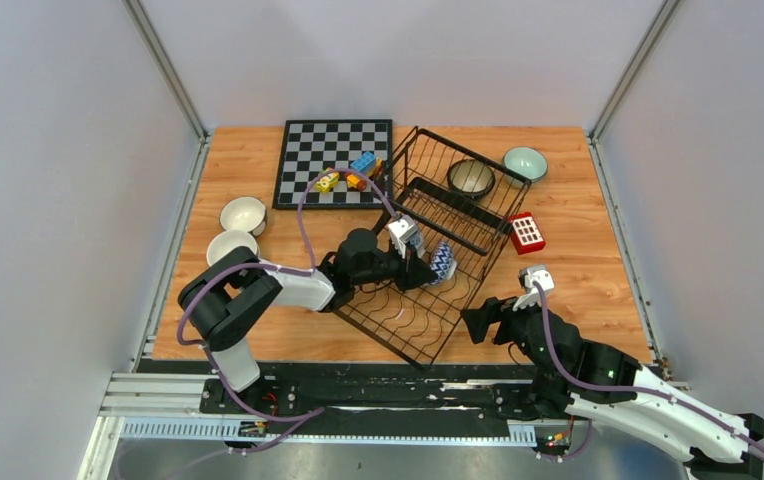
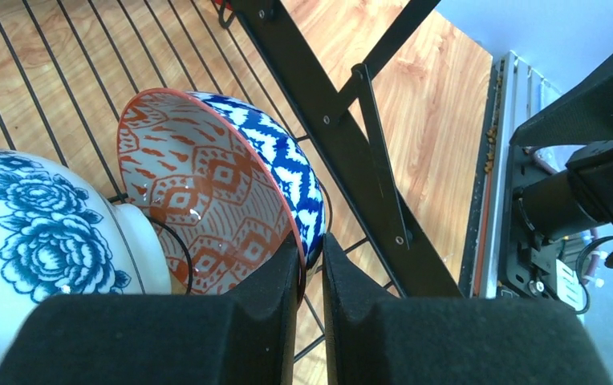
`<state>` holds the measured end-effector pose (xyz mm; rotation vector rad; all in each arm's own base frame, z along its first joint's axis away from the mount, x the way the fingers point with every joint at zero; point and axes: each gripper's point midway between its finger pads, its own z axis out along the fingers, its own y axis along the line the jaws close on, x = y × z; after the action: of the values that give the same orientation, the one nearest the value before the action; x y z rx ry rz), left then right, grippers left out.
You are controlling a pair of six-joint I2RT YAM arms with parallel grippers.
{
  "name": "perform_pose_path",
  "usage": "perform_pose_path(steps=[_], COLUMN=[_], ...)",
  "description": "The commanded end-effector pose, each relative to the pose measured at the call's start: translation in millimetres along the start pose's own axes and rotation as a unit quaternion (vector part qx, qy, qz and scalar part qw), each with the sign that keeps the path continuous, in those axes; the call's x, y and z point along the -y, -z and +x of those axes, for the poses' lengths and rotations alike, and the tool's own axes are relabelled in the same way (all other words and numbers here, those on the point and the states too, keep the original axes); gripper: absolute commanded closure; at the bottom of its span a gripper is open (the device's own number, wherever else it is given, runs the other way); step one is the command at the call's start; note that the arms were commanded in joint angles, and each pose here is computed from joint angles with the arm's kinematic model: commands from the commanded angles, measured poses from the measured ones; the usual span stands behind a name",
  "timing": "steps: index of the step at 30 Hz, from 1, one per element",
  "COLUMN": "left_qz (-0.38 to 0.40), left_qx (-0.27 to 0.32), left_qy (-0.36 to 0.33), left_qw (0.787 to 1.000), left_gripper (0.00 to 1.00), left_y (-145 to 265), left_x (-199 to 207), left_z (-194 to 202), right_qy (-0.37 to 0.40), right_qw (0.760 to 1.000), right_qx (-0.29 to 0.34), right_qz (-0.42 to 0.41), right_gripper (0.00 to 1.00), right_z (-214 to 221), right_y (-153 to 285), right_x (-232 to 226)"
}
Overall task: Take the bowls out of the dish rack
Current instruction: Pick up the bowl from the dish rack.
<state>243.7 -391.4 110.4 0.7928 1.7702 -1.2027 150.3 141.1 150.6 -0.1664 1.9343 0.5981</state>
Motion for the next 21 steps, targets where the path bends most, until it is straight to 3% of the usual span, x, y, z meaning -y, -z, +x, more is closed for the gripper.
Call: perform_pose_path(steps=[1,11,21], left_qz=[0.042,0.082,0.102], left_qx=[0.043,0.109,0.125], left_qy=[0.002,-0.002,-0.008], left_qw=[0.998,0.991,0.987], left_gripper=[1.0,1.0,1.0], left_y=[4.6,16.4,27.1], left_x=[20.8,44.0,58.1], left_z=[-14.6,-47.0,-59.3], right_qy=[-0.008,-0.01,-0.01], right_qw=[1.0,1.0,1.0], right_qx=[-0.005,-0.007,-0.003], right_qz=[0.001,0.004,0.007], right_gripper=[0.14,0.14,0.14], right_z=[2.3,3.7,1.2], right_y=[2.4,1.6,1.9], right_x=[1.5,2.5,3.2])
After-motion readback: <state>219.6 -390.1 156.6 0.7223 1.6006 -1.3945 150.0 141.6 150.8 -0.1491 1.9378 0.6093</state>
